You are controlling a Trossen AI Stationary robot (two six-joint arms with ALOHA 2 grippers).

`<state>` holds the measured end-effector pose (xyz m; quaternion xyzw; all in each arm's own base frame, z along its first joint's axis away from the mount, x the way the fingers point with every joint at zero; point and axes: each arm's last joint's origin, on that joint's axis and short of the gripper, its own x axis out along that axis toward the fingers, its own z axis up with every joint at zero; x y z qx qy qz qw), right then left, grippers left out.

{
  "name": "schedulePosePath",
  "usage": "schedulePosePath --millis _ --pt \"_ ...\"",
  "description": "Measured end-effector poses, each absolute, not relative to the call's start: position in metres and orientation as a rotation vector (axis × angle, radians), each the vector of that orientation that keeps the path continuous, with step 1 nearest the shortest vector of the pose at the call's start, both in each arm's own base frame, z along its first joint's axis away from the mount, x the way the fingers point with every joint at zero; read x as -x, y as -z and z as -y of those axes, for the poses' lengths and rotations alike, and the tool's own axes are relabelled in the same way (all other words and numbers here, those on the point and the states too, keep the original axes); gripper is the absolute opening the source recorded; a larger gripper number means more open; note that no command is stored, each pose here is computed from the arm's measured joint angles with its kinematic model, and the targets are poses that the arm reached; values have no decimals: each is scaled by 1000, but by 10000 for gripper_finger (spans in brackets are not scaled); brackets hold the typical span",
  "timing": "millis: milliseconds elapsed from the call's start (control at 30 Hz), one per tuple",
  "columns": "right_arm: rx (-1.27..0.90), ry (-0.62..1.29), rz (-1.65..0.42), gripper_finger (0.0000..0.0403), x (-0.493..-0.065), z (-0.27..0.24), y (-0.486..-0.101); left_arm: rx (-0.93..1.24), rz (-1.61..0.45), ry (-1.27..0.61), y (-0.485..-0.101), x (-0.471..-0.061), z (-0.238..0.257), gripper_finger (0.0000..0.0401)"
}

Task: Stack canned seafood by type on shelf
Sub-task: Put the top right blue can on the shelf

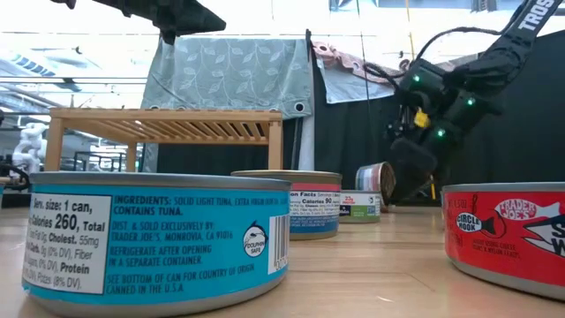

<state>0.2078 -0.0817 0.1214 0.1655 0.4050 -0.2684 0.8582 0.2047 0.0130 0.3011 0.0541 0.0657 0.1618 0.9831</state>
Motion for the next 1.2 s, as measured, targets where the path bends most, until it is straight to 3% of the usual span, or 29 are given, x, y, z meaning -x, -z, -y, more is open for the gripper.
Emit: schedulePosePath --millis 233,433,567,700,933,1200 --pt "-321 551 -935 0 -201 79 -126 -108 -132 -325 -301 -205 -13 22" --pt "-283 495 -987 9 -206 78 -185 -106 -118 -332 -302 -205 -14 22" --pt "-69 443 -926 49 -218 75 -233 -103 -105 -338 -303 -205 -17 22" --pt "139 475 -992 102 -229 90 -256 -96 -106 -341 -303 -205 -20 22" --pt "283 174 -1136 195 -253 120 -252 -95 -113 -336 -302 -205 -20 22" --pt "354 -94 -1229 248 -273 120 -230 -97 -141 -335 -300 -204 -20 22"
